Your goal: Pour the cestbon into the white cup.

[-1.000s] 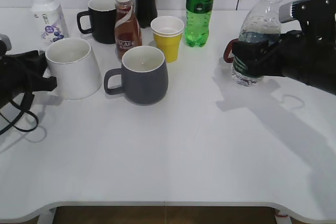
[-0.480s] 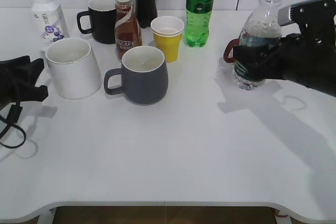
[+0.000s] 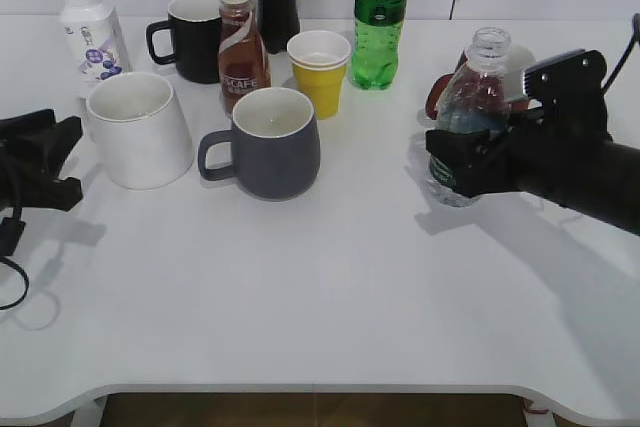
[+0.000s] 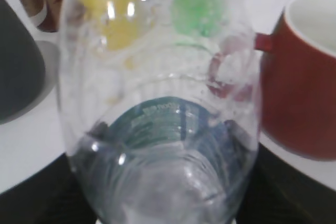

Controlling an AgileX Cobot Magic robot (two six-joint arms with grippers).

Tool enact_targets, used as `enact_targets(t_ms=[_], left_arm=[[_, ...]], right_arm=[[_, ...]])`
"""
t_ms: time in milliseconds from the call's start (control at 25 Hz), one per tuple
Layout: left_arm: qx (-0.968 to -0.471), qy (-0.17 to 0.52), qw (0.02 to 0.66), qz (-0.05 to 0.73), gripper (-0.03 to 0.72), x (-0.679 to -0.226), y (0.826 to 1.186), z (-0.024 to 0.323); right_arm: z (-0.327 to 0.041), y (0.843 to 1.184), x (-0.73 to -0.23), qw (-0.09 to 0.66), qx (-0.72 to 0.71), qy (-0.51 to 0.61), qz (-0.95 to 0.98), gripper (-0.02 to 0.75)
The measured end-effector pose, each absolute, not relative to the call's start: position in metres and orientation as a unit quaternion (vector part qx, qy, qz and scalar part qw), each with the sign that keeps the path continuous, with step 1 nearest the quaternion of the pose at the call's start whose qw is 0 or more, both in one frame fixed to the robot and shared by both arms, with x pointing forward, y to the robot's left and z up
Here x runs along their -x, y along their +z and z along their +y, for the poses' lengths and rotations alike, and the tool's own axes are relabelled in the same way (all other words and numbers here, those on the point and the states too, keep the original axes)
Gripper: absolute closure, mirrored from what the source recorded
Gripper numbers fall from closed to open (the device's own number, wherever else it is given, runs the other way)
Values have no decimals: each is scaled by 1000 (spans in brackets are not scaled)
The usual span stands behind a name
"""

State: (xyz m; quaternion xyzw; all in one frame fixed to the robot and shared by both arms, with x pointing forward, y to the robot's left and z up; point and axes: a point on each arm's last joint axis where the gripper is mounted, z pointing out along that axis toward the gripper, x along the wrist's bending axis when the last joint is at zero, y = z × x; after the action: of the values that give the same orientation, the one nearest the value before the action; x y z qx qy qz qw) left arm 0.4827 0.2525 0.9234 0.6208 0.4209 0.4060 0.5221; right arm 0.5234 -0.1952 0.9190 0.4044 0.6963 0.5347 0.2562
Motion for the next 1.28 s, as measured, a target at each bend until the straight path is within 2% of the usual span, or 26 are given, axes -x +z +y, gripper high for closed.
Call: enact_targets(t_ms=[320, 440, 600, 720, 960, 1040, 1200, 1280], left_arm=[[-630, 411, 510, 418, 457, -476, 943, 254], [-631, 417, 505, 415, 457, -471, 956, 255], [-622, 425, 504, 422, 457, -460, 978, 259], [-618, 400, 490, 467, 456, -451, 995, 263], [-628, 394, 463, 486, 438, -440, 1071, 260], [-626, 394, 475, 477, 389, -431, 1096, 256], [-630, 375, 507, 453, 189, -399, 1130, 248], [-635, 355, 516, 452, 141, -374, 1140, 250]], right_arm=[[-193, 916, -519, 254, -382, 551, 697, 174], [-194, 927, -519, 267, -379, 563, 684, 126], [-197, 953, -519, 295, -375, 573, 666, 109], [-199, 984, -517, 312, -370, 561, 672, 108], [-215, 1051, -485, 341, -388, 521, 680, 109], [-221, 1068, -467, 355, -398, 507, 677, 111], [-230, 1096, -421, 376, -434, 483, 661, 114], [-235, 1105, -396, 375, -444, 476, 660, 121]])
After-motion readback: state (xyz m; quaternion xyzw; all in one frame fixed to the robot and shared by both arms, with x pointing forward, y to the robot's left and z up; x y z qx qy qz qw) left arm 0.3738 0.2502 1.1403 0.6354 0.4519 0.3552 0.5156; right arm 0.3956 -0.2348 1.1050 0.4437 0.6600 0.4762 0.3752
